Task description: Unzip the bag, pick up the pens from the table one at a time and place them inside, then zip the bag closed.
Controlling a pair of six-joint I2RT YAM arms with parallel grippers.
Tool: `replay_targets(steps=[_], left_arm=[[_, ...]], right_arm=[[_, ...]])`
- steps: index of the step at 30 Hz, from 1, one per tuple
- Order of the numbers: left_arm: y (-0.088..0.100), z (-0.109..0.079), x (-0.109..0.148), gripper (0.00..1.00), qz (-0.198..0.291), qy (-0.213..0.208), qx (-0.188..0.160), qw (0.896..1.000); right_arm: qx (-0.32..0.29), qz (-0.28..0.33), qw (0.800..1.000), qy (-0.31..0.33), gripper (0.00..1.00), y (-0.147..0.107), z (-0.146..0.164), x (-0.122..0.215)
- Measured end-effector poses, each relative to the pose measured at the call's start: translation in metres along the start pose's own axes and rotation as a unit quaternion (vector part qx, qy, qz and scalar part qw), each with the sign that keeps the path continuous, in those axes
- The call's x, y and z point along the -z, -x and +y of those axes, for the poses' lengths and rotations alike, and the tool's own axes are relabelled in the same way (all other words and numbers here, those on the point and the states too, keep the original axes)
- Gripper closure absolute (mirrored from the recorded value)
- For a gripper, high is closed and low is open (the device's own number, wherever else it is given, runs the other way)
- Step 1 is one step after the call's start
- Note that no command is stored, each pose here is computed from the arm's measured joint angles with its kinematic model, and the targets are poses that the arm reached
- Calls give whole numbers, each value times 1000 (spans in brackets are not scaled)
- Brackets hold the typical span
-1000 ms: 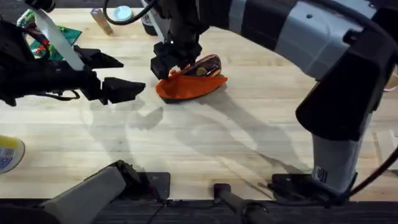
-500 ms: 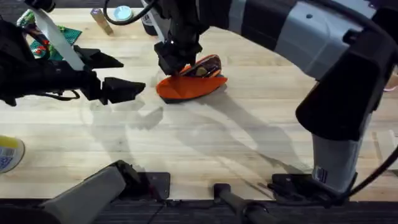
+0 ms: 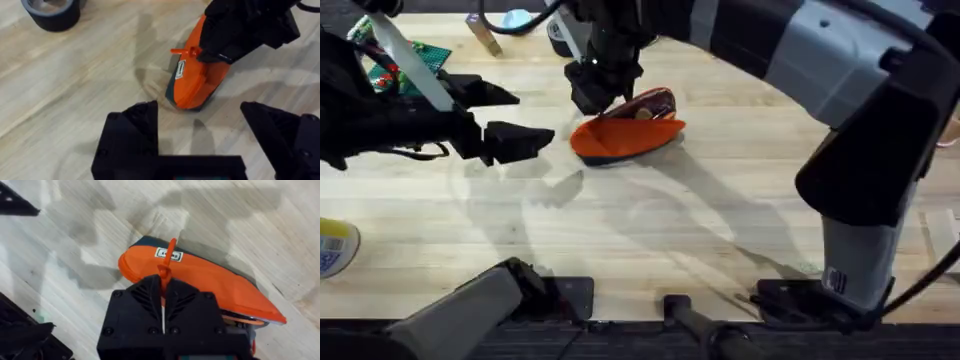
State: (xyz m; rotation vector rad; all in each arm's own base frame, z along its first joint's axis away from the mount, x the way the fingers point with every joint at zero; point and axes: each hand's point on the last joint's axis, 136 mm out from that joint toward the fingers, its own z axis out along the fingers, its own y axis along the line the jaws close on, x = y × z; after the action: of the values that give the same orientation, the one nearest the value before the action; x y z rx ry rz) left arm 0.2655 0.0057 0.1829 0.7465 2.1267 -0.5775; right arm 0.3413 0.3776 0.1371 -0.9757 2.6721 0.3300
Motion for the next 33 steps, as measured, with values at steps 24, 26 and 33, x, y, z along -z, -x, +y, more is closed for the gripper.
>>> replay_targets(steps=[24, 26, 33], left_arm=[[30, 0, 2, 5, -82, -15, -38, 996], [30, 1, 0, 3, -86, -21, -41, 995], [14, 13, -17, 23, -89, -53, -24, 994]], right_arm=[[2, 1, 1000, 0, 972, 0, 1, 5], [2, 2, 1000, 0, 972, 0, 0, 5], [2, 2, 1000, 0, 972, 0, 0, 5]])
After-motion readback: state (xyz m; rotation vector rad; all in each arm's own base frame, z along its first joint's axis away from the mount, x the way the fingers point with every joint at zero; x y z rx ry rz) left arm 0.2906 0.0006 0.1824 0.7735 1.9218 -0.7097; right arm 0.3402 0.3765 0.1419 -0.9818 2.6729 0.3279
